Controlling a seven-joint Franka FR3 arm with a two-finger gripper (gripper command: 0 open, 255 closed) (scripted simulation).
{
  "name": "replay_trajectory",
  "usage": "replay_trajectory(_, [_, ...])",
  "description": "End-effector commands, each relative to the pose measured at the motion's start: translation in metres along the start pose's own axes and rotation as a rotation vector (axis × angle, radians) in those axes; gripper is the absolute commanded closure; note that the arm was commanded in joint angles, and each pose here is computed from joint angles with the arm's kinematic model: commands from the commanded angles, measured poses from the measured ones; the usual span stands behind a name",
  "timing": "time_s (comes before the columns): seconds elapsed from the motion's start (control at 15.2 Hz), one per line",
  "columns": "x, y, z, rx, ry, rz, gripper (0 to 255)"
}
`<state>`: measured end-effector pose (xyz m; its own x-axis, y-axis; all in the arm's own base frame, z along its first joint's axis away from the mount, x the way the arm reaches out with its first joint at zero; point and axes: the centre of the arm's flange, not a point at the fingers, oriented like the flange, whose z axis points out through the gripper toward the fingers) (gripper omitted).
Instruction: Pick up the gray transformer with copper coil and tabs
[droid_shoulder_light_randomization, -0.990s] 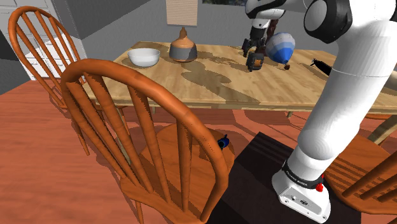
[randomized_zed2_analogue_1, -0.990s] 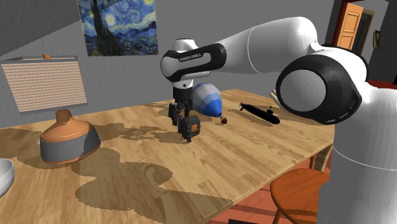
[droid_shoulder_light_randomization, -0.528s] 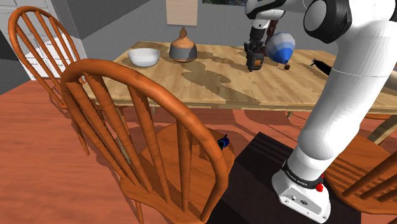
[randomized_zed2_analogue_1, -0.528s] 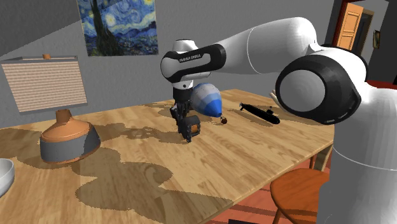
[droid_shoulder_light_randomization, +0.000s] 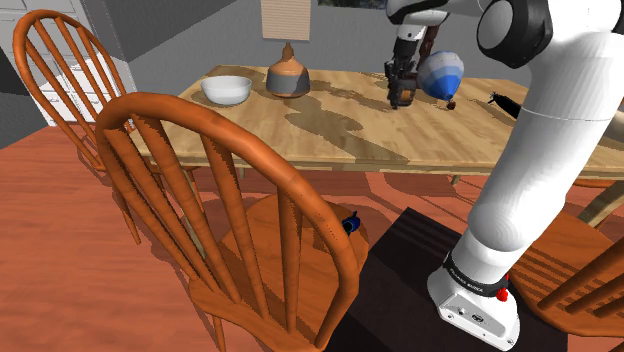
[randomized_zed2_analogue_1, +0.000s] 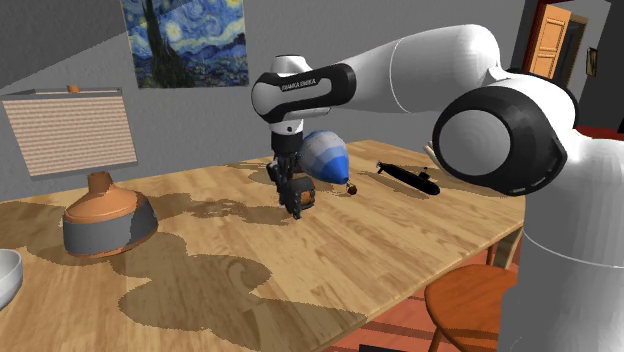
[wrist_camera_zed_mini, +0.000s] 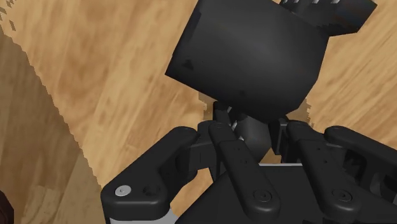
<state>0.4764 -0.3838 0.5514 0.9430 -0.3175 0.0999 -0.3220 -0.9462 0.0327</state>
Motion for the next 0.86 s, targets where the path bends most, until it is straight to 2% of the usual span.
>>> replay_trajectory(0.0, [0.001, 0.001, -0.011, 0.000, 0.000, 0.000, 255])
replay_trajectory(0.66, [0.006, 0.002, -0.063, 0.000, 0.000, 0.000, 255])
replay_trajectory(0.79, [0.006, 0.002, -0.064, 0.000, 0.000, 0.000, 255])
